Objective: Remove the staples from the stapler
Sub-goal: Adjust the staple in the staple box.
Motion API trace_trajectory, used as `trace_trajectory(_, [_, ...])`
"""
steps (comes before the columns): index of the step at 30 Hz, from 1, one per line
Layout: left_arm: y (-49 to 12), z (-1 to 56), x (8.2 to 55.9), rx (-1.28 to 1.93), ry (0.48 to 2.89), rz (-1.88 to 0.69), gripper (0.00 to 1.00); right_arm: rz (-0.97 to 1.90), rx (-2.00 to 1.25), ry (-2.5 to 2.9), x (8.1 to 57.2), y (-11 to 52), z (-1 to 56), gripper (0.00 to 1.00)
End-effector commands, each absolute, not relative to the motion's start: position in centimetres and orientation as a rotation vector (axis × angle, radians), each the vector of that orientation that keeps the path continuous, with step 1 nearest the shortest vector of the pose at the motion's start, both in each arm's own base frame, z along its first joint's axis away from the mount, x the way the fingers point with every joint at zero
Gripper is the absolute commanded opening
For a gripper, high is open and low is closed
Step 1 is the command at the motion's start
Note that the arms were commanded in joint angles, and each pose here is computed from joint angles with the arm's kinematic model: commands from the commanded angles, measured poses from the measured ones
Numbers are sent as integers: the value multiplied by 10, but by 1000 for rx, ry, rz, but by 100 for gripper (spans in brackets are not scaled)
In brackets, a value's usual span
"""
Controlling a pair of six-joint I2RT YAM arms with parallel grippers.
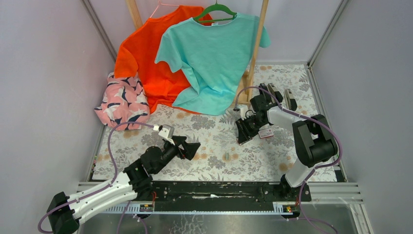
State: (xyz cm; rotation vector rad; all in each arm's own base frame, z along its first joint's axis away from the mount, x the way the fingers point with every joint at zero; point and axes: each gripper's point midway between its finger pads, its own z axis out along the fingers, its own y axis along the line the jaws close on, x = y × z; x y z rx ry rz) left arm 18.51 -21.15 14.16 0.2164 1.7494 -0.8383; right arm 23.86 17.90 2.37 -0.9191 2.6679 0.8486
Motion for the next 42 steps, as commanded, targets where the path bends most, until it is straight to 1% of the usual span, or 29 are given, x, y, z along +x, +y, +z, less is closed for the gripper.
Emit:
trace_trajectory(1, [-208,146,189,204,1728,-819,92,781,-931,2647,249,178,30,45])
trace_trajectory(10, [-208,146,189,203,1730,-818,92,736,-929,2644,253,174,30,45])
trace_trajectory(15, [-208,145,189,204,1731,-816,92,859,-961,2610,244,186,37,45])
trace_trajectory(25, [-207,146,188,202,1728,-816,92,823,-959,2534,252,186,55,45])
trace_trajectory(30, [-207,146,188,204,1728,-819,92,781,-949,2555,255,182,50,45])
trace_trajectory(42, [-207,145,188,202,1729,-818,92,783,-943,2613,252,180,37,45])
